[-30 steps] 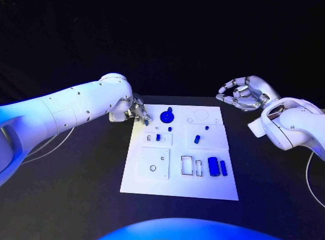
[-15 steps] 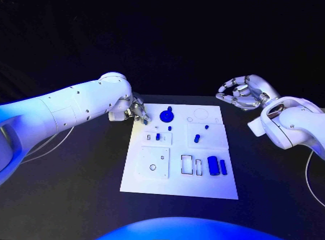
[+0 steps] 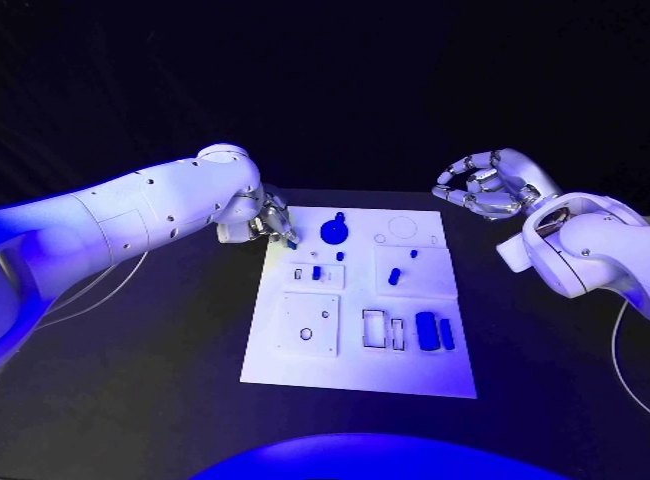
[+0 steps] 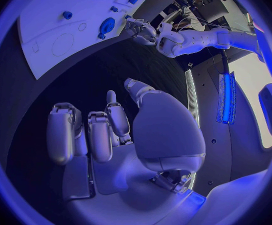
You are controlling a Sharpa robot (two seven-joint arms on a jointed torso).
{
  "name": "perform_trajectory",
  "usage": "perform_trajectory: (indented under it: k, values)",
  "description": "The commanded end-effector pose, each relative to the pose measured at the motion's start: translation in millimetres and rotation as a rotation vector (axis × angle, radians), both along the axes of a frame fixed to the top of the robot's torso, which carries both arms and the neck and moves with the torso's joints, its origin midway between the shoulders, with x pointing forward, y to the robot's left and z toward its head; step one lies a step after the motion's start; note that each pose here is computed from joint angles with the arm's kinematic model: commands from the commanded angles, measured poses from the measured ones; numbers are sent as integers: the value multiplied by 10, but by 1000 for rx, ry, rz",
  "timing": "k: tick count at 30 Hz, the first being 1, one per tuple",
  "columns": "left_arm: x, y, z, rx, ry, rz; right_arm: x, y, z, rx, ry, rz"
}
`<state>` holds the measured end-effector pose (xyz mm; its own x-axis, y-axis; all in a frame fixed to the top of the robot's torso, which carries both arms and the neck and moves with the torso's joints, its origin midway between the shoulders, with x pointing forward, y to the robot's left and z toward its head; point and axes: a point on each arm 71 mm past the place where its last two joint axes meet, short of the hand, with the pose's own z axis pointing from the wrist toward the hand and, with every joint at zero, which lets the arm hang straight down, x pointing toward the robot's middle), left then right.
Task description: Assemble the parts on the task board
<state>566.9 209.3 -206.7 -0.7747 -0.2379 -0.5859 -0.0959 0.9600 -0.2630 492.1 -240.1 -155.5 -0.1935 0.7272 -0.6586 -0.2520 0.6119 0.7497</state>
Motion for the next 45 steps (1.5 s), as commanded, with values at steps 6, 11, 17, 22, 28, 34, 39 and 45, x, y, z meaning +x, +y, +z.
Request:
perform_trajectory:
  k: [6, 11, 17, 22, 28, 34, 39, 45]
  values:
    - [-108, -35, 46, -138, 30, 35, 1, -7, -4, -5, 1, 10]
    - [-217, -24, 102, -166, 19, 25, 5, -12, -5, -5, 1, 8]
    - [-331, -2, 160, -161, -30, 5, 8, -19, -10, -5, 2, 6]
    - [-405, -50, 167, -142, -58, -28, 7, -22, -17, -5, 4, 6]
    - [-480, -125, 130, -116, -85, -66, 4, -20, -26, -4, 6, 6]
    - [-549, -195, 37, -83, -97, -99, 1, -14, -37, -4, 8, 8]
    - [-595, -223, -16, -61, -79, -126, 0, -15, -42, -4, 9, 7]
    - [-620, -230, -45, -42, -71, -143, -2, -17, -44, -4, 9, 7]
